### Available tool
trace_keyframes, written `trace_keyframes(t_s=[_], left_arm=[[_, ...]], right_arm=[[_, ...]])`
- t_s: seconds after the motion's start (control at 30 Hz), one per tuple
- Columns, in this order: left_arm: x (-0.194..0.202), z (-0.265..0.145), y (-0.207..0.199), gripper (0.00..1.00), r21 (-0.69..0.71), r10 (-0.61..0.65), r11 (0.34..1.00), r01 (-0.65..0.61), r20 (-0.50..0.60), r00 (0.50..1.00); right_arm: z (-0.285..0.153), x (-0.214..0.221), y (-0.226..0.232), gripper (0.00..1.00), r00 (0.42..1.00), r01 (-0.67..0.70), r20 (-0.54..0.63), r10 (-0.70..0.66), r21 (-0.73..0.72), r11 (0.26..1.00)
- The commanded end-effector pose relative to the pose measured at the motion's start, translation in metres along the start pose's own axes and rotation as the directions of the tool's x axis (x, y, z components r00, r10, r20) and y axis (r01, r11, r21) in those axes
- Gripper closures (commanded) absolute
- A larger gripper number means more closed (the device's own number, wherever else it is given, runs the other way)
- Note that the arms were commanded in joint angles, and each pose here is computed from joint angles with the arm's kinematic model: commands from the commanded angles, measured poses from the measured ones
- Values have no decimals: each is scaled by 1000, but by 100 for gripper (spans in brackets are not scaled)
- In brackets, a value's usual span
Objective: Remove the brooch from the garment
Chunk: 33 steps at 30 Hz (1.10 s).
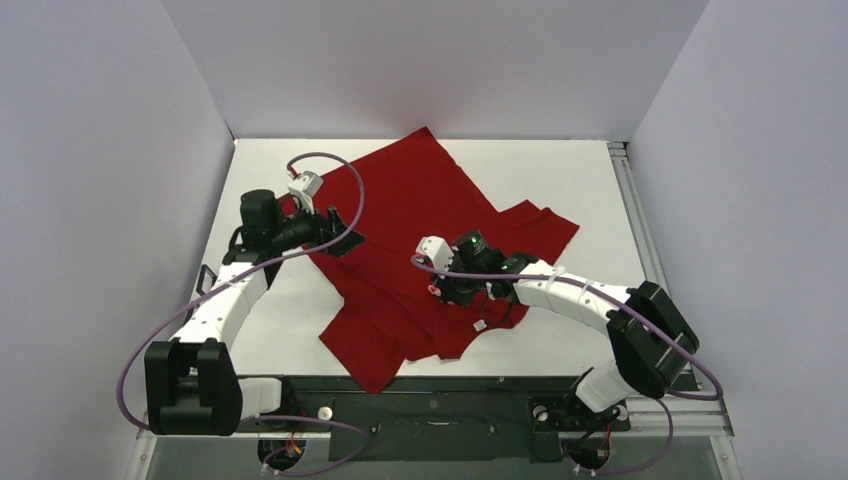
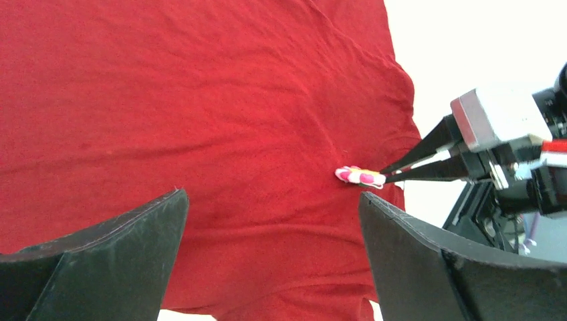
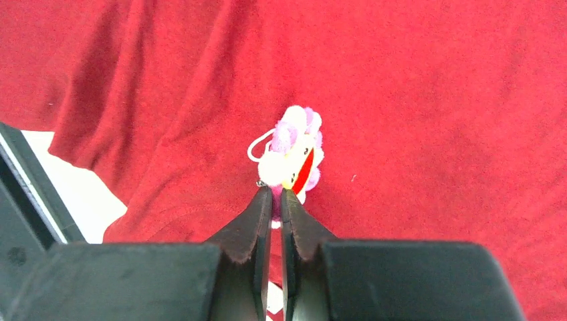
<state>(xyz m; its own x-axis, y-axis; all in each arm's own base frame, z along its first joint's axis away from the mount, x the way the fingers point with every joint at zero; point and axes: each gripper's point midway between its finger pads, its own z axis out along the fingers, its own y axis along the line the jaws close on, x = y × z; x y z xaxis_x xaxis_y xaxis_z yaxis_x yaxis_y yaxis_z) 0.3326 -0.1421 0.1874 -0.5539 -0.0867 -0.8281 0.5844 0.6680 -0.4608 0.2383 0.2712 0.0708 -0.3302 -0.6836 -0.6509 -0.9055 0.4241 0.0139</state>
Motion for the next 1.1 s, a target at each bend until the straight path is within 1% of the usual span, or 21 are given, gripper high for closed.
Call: trace_keyframes(t_s=[0.0,0.07,0.1,0.13,0.17,0.2,0.23,0.27,0.3,0.33,0.43,0.6,0.63,0.7,0.73,0.77,0.97,1.07], left_arm=[[4,9,-21,1,145,56,988,-58,14,998],[19,13,-26,0,174,68,982,-68,5,998],[19,15,-31,2,193,95,977,-96,19,995],[28,16,-33,5,202,97,974,-98,13,995],[27,18,-41,5,231,128,964,-133,37,991],[37,19,-43,6,245,125,961,-129,32,992],[34,22,-51,7,274,158,947,-169,63,985],[46,25,-56,9,297,160,940,-168,52,986],[43,27,-60,11,313,190,927,-207,85,978],[50,31,-65,12,334,201,917,-218,85,976],[55,42,-76,17,361,235,897,-257,104,966],[70,62,-95,19,393,286,869,-300,94,954],[75,66,-97,20,400,286,868,-296,85,954],[78,69,-98,22,405,279,867,-292,93,956],[74,70,-99,23,406,277,863,-300,116,954],[78,71,-97,24,407,268,867,-289,109,957],[73,81,-104,28,417,283,843,-340,192,939],[75,89,-106,30,423,285,837,-348,207,936]], right_arm=[[-4,-31,4,100,990,-64,117,80,-133,989],[-6,-30,1,100,986,-97,120,119,-172,980],[-6,-29,1,100,985,-109,115,132,-182,977],[-8,-29,2,100,982,-119,119,146,-207,971],[-8,-27,3,100,980,-132,114,160,-221,966],[-9,-27,3,100,978,-142,117,174,-240,960],[-9,-26,2,100,976,-154,112,186,-248,956],[-10,-27,3,100,975,-157,114,193,-266,951],[-10,-25,2,100,972,-171,109,207,-270,947],[-9,-25,2,100,971,-179,107,215,-279,944],[-6,-22,-6,100,961,-224,94,259,-280,933],[2,-11,-24,100,948,-289,64,313,-242,926],[3,-10,-27,100,945,-298,62,321,-238,925],[5,-7,-33,100,937,-324,55,345,-230,917],[6,-5,-37,100,932,-338,52,358,-226,914],[6,-5,-39,100,931,-341,52,361,-226,912],[10,-2,-46,100,919,-372,43,393,-238,897],[12,-1,-51,100,915,-380,40,402,-250,890]])
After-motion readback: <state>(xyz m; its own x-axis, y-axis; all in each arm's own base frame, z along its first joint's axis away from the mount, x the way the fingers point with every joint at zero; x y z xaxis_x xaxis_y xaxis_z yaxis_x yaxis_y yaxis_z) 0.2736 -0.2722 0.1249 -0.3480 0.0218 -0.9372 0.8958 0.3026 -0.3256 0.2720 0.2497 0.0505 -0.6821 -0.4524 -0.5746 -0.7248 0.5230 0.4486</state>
